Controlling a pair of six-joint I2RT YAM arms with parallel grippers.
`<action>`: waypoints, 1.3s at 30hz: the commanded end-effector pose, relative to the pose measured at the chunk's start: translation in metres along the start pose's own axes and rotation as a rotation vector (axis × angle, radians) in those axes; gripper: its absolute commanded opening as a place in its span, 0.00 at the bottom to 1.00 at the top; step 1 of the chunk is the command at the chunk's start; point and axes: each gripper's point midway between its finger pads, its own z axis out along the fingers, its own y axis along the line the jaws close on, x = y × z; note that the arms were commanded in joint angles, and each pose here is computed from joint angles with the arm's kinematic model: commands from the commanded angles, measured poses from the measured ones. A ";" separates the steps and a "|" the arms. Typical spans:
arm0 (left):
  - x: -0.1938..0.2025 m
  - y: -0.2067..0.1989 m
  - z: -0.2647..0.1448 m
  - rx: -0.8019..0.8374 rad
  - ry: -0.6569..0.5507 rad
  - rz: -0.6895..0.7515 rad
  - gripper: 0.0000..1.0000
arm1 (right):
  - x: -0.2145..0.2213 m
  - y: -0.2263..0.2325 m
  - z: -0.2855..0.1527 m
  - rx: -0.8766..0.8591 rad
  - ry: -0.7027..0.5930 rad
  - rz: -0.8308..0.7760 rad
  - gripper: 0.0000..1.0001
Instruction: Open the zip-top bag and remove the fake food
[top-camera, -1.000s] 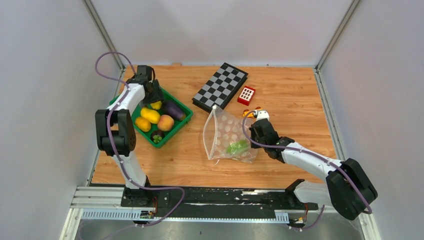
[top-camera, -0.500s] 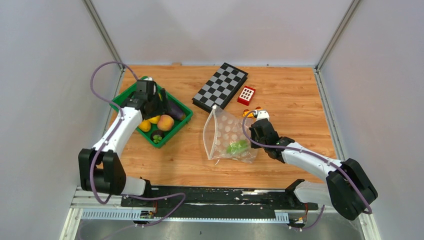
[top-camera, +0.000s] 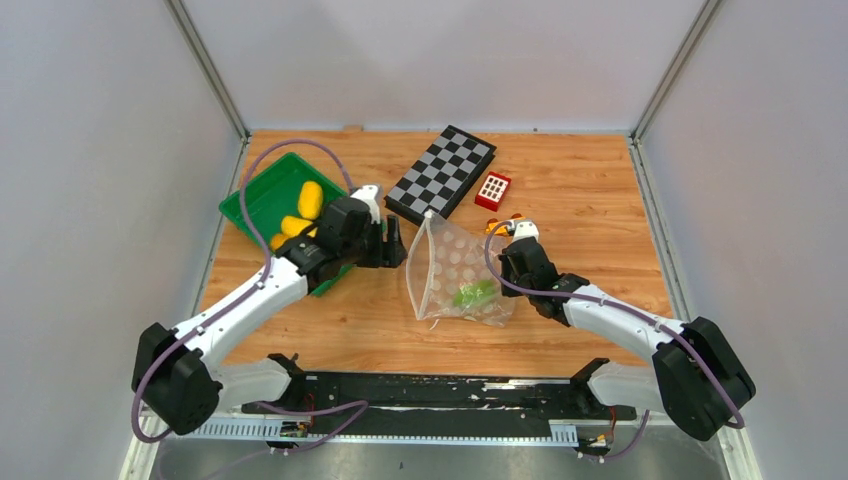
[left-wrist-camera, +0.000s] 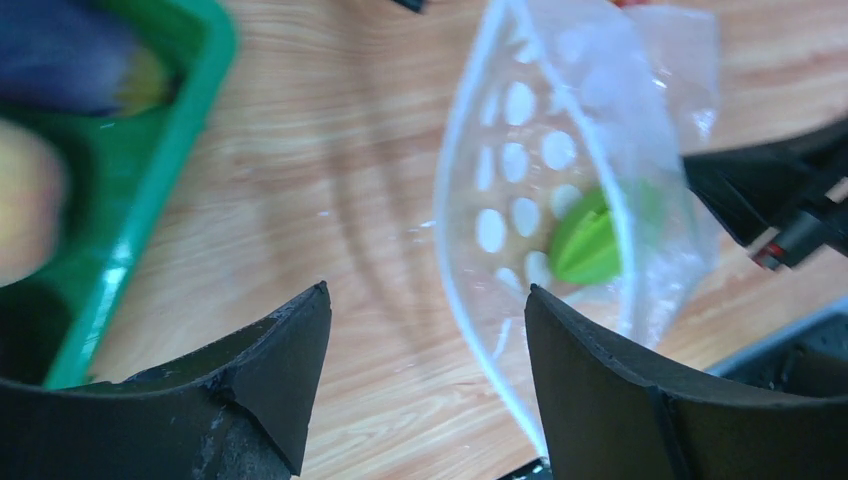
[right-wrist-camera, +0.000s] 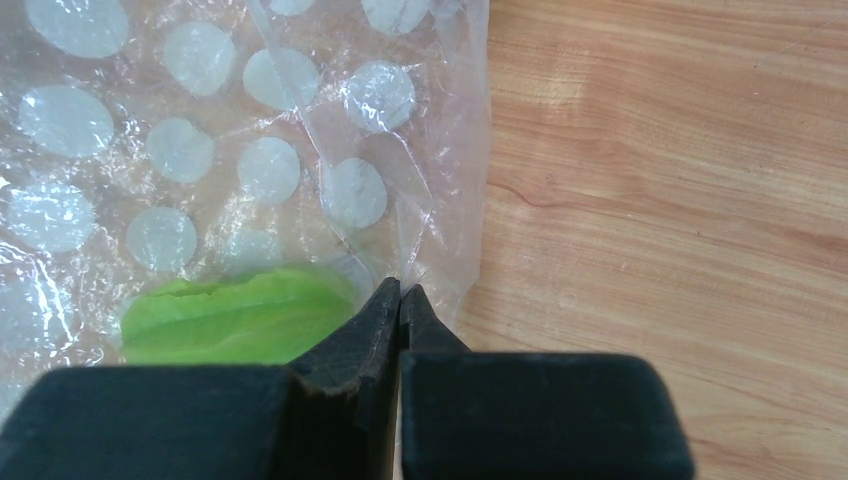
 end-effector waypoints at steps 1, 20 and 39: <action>-0.009 -0.045 0.011 0.117 -0.056 0.066 0.76 | -0.013 0.003 -0.002 -0.011 -0.054 0.024 0.01; 0.071 -0.122 0.072 0.308 0.140 0.241 0.56 | -0.011 0.007 0.003 -0.026 -0.037 0.019 0.01; 0.114 -0.160 0.094 0.468 0.193 0.277 0.75 | -0.007 0.012 0.007 -0.049 -0.018 0.014 0.01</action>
